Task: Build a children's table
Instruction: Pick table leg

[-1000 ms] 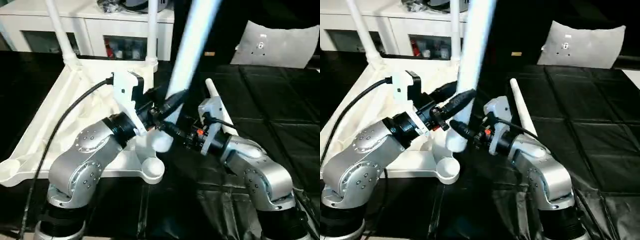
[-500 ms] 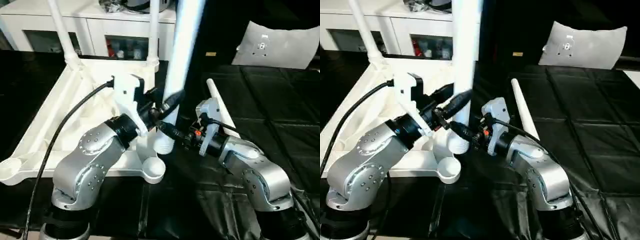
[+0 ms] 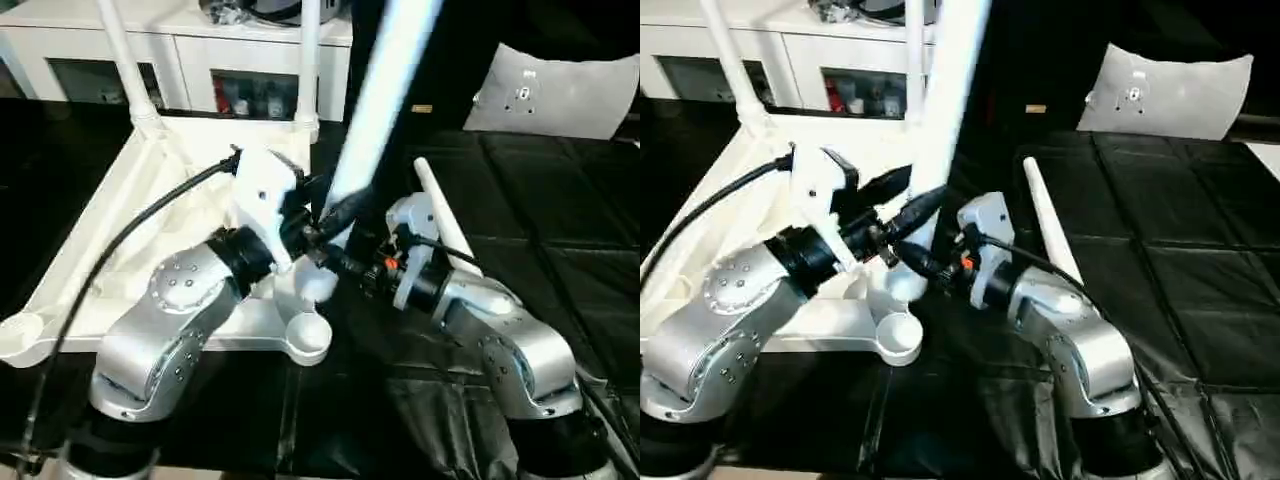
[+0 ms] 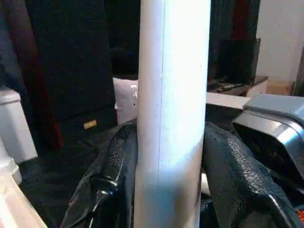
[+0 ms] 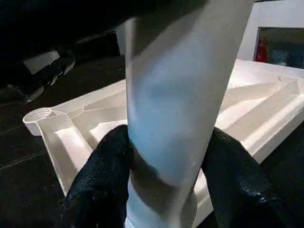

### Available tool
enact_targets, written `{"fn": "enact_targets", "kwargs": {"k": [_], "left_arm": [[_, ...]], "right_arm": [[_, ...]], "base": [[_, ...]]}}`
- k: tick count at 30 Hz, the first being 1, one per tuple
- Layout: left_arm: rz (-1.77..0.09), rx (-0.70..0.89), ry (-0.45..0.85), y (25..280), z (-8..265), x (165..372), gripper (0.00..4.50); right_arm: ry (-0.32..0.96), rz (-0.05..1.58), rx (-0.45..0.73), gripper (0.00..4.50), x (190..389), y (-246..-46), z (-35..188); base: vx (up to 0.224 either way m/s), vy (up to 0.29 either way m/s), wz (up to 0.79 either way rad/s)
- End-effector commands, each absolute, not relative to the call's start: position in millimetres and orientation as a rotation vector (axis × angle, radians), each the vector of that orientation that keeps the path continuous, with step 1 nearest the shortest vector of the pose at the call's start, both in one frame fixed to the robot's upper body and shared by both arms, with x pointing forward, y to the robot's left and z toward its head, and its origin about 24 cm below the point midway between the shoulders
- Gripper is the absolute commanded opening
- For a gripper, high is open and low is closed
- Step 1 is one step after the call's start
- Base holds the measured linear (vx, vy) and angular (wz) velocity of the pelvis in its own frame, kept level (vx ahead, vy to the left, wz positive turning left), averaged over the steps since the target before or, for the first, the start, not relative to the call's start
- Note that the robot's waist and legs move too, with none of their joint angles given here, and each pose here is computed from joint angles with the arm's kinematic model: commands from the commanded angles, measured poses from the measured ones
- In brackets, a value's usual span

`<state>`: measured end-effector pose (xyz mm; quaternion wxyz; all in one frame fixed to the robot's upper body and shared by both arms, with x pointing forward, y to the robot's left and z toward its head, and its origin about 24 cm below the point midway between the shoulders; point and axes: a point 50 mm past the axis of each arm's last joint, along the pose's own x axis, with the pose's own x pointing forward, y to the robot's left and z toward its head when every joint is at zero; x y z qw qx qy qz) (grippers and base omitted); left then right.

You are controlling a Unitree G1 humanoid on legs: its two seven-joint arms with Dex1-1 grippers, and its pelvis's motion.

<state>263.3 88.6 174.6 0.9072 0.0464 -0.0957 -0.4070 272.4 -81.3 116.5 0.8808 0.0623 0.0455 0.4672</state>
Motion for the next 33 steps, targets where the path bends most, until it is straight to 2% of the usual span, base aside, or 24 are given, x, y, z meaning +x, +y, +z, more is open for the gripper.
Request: {"fn": "enact_targets", "kwargs": {"k": [1, 2, 5, 9, 11, 12, 14, 19, 26, 29, 33], "left_arm": [[-0.818, 0.172, -0.161, 93, 169, 268, 1.81], [-0.827, 0.212, -0.158, 93, 167, 268, 1.81], [-0.797, 0.189, -0.141, 95, 165, 270, 1.81], [-0.673, -0.001, -0.101, 104, 164, 279, 1.81], [-0.607, -0.068, -0.092, 111, 165, 284, 1.81], [-0.566, -0.109, -0.089, 116, 166, 288, 1.81], [-0.509, -0.173, -0.083, 125, 167, 293, 1.81], [-0.447, -0.258, -0.065, 145, 170, 302, 1.80], [-0.522, -0.353, -0.052, 148, 177, 305, 1.80], [-0.588, -0.386, -0.073, 145, 184, 304, 1.80], [-0.782, -0.419, -0.118, 135, 198, 297, 1.80]], "right_arm": [[0.020, 1.037, 0.118, 1.86, 269.2, -74.1, 130], [0.019, 1.038, 0.120, 1.86, 269.3, -74.0, 130], [0.017, 1.038, 0.121, 1.86, 269.7, -73.9, 130], [0.013, 1.012, 0.104, 1.86, 272.3, -74.6, 131], [0.014, 1.020, 0.133, 1.86, 272.8, -74.2, 133], [0.012, 1.032, 0.150, 2.21, 272.5, -74.2, 135], [0.007, 1.055, 0.188, 2.56, 271.4, -74.9, 139], [-0.003, 1.099, 0.300, 2.92, 272.8, -85.9, 152], [0.030, 1.080, 0.363, 3.44, 285.8, -106.0, 163], [0.078, 1.064, 0.319, 3.56, 291.8, -111.5, 161], [0.155, 1.152, 0.284, 3.56, 292.0, -113.5, 160]], "base": [[0.000, 0.000, 0.00], [0.000, 0.000, 0.00], [0.000, 0.000, 0.00], [0.000, 0.000, 0.00], [0.000, 0.000, 0.00], [0.000, 0.000, 0.00], [0.000, 0.000, 0.00], [0.000, 0.000, 0.00], [0.000, 0.000, 0.00], [0.000, 0.000, 0.00], [0.000, 0.000, 0.00]]}}
